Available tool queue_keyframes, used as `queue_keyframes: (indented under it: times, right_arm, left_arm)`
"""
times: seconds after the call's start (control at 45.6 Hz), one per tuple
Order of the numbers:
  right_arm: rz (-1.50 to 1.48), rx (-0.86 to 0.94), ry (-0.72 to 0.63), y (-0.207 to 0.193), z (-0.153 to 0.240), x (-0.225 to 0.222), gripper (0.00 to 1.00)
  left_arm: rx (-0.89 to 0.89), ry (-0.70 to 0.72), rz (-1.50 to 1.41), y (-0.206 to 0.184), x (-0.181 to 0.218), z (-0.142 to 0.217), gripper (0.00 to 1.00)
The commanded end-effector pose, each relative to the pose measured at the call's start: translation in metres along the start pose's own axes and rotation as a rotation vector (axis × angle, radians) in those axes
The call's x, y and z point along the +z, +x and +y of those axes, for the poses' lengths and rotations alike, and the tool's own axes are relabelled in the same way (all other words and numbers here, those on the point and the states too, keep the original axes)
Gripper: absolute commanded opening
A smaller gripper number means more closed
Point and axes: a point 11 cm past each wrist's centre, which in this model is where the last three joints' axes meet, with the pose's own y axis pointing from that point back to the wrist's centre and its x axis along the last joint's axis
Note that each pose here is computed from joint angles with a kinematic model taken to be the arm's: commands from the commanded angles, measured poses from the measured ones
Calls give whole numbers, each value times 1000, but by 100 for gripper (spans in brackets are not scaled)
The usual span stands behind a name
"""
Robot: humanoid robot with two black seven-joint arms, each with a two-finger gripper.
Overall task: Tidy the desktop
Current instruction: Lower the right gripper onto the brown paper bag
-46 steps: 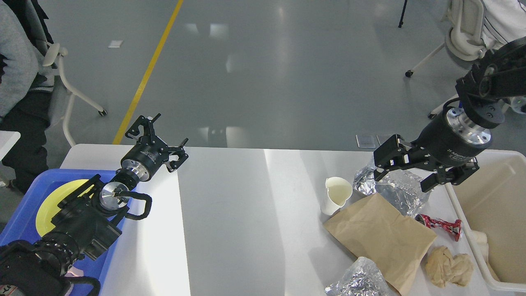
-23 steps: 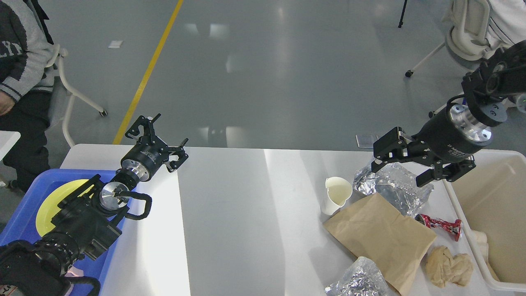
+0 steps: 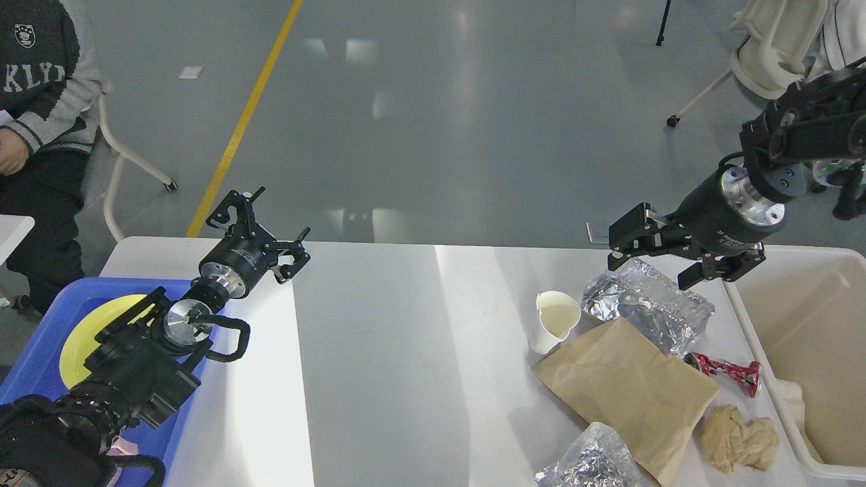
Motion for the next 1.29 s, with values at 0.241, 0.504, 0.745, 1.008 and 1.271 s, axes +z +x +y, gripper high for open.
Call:
queue_keyframes:
  times: [0.241,0.504,0.745,1.008,1.271]
  right_arm:
    - [-177,-83,-23,-32,-69,41,100]
    - [-268,-84,-94,-57,-97,78,100]
    - [-315,-112,-130,-75,-105,99,100]
    - [-400,-63,-166,-107,-145,122,100]
    - [-427,-5,-151,-112,-160,121,100]
  left_arm:
    - [0,-2,0,0,0,0,99]
    - [2,-3,0,1,1,1,99]
    - [1,-3,-3,1,2,1,99]
    - [1,-3,-3,1,2,1,99]
    - [1,-3,-3,1,2,1,99]
